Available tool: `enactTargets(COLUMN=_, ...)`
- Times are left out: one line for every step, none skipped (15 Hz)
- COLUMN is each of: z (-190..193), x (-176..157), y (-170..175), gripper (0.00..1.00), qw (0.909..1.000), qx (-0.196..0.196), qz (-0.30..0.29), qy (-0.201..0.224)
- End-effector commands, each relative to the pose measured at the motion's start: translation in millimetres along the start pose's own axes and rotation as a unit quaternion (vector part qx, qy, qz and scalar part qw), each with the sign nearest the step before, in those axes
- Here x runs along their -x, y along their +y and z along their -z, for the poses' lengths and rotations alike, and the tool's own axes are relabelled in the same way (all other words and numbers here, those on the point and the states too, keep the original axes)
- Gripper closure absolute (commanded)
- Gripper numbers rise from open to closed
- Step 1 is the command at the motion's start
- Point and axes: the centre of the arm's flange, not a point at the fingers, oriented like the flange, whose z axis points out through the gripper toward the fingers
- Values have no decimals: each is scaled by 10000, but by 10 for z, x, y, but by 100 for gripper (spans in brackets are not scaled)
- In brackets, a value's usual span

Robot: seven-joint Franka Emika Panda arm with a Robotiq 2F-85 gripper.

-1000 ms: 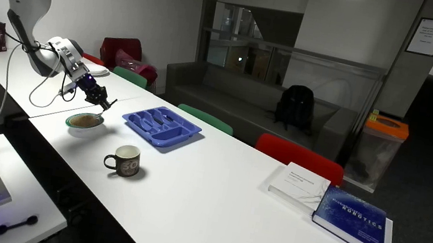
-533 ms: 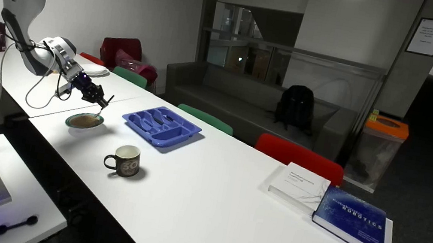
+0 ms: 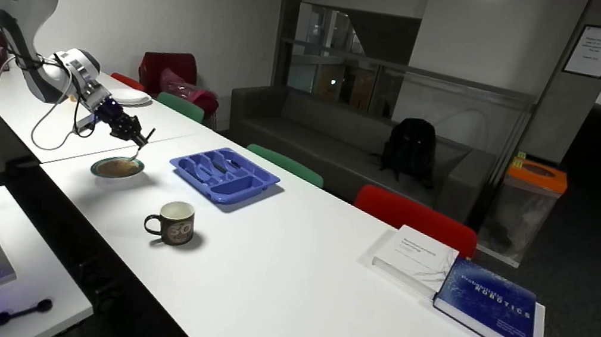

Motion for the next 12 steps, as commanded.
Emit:
enactTargets(z=50, x=183, y=237, gripper=97, qw=9994, qx=-166, qz=94, qy=281)
enactTargets(z=66, x=213, y=244, gripper=97, qw=9993, qx=-194, qz=101, qy=307)
enactTargets(z=82, x=245, y=256, gripper=97, qw=9991, qx=-231, qz=116, qy=322)
enactTargets(z=95, x=268, y=264, gripper=97, qw=9989, qx=-263, qz=117, qy=358)
enactTargets(z=102, x=283, y=274, gripper=97, qw=9987, qx=-281, qz=145, qy=390)
enactTargets(z=99, x=276, y=271, gripper=97, qw=9984, qx=-313, qz=152, qy=455)
enactTargets(z=86, x=258, y=254, gripper=97, qw=9981, qx=-357, qz=188, qy=474)
enactTargets(z=74, x=247, y=236, gripper=97, qw=9977, qx=-404, qz=195, qy=499)
enactTargets(z=45, x=239, y=219, gripper=97, qw=9976, qx=-442, qz=243, qy=483)
enactTargets(z=21, x=234, y=209, gripper=97, qw=9974, qx=-475, qz=266, qy=466)
enactTargets(z=-26, x=229, y=194, gripper=97, qw=9975, qx=-496, qz=287, qy=423)
enactTargets(z=-65, x=214, y=181, gripper=97, qw=9974, qx=-519, qz=304, qy=393)
